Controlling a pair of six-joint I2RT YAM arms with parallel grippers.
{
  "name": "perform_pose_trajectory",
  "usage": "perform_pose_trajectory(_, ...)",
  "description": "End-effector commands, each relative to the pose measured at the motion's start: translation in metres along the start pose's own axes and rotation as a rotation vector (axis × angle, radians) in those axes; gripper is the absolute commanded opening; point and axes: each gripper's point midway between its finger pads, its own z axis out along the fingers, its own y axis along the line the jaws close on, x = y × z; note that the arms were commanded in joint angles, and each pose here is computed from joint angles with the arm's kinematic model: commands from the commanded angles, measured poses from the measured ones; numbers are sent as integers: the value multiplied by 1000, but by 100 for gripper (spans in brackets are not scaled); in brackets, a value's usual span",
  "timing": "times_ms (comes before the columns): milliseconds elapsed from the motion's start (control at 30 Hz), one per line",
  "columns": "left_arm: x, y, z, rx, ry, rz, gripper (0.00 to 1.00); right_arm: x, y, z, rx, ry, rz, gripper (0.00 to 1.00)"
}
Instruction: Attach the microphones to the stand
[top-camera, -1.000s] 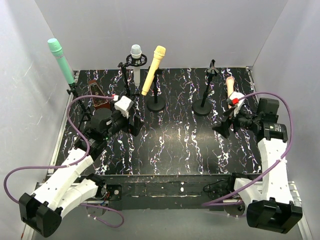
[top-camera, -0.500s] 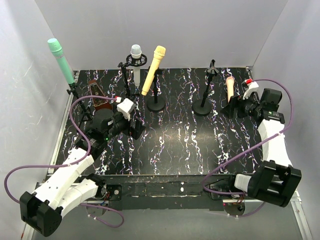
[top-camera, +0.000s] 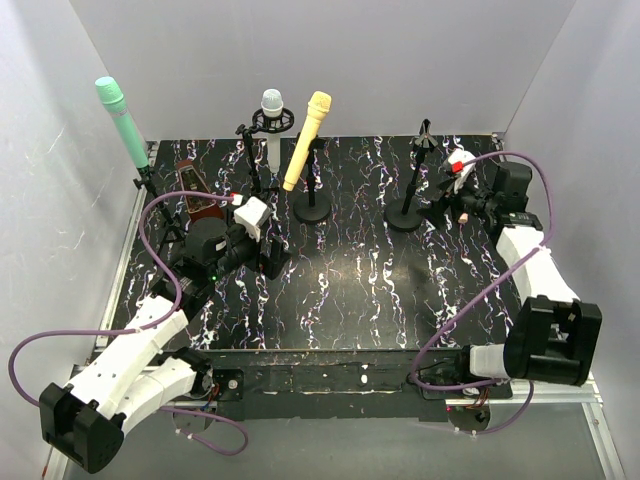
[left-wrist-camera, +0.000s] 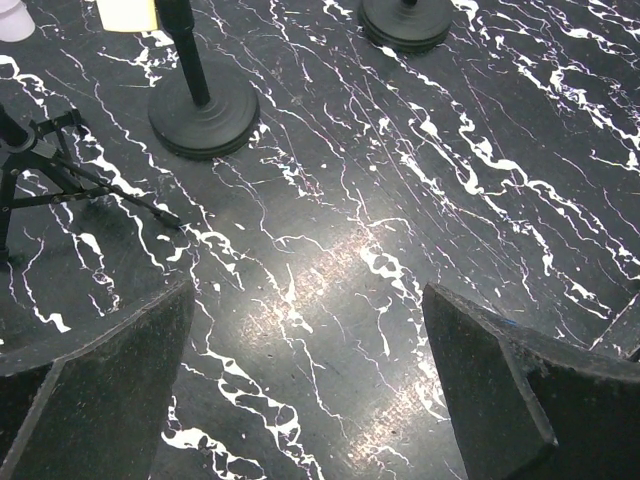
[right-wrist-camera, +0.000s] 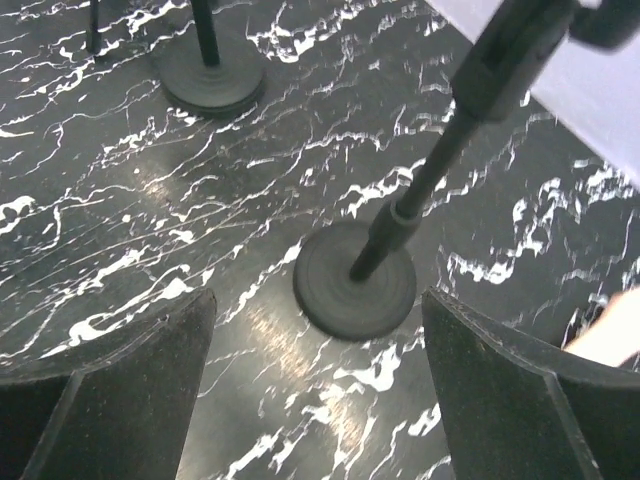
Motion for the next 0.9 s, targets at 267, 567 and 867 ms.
perform_pose_trajectory(267,-4,11,-3,-59,-18,23,98,-43,-36,44,-59,-285,-213,78)
perform_pose_trajectory(567,3,14,1,-71,5,23,98,-58,-58,67,-12,-374,-235,67)
perform_pose_trajectory(867,5,15,2,-72,13,22,98,-64,-59,86,-27,-393,-188,38)
